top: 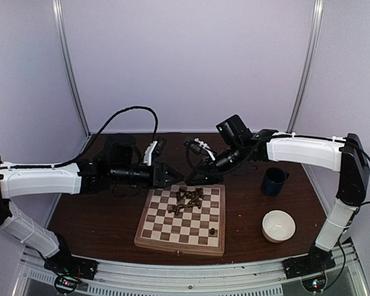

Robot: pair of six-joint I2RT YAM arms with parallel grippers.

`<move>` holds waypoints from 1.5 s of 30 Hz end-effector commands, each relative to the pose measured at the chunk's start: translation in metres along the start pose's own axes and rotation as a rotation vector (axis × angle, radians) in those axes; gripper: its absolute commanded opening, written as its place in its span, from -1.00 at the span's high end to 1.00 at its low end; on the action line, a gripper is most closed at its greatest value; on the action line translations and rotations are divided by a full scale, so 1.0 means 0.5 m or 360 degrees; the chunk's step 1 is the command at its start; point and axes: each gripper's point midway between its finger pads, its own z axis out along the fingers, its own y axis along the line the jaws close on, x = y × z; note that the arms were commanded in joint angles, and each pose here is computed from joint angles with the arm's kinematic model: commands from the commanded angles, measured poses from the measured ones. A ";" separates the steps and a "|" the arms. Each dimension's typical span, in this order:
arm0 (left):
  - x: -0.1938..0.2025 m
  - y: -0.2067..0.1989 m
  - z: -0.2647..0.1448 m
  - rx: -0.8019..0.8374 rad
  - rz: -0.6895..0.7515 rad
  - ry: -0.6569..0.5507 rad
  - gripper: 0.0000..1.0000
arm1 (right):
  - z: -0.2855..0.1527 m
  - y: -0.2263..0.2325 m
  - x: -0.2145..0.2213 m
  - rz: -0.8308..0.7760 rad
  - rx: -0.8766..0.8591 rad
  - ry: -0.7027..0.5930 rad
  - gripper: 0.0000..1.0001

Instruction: Set up the chess pieces on the board

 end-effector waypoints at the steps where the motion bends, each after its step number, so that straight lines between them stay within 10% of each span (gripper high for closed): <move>1: -0.034 -0.040 0.003 0.0104 0.0051 -0.0078 0.40 | -0.018 0.028 -0.022 -0.0081 -0.0029 -0.0058 0.62; 17: -0.033 -0.037 0.010 0.0109 0.0077 -0.0079 0.79 | -0.017 0.027 -0.020 -0.0084 -0.0034 -0.0056 0.58; 22: -0.022 -0.021 0.010 0.0015 0.0154 -0.0025 0.84 | -0.065 0.050 -0.015 -0.0218 -0.0036 0.0029 -0.08; 34: 0.220 0.008 0.085 -0.0453 0.0900 0.0777 0.83 | -0.345 -0.105 0.057 -0.0090 0.0649 -0.0205 -0.24; 45: 0.286 0.033 0.163 -0.0562 0.1003 0.0935 0.83 | -0.402 -0.150 0.080 -0.0078 0.0852 -0.0235 -0.26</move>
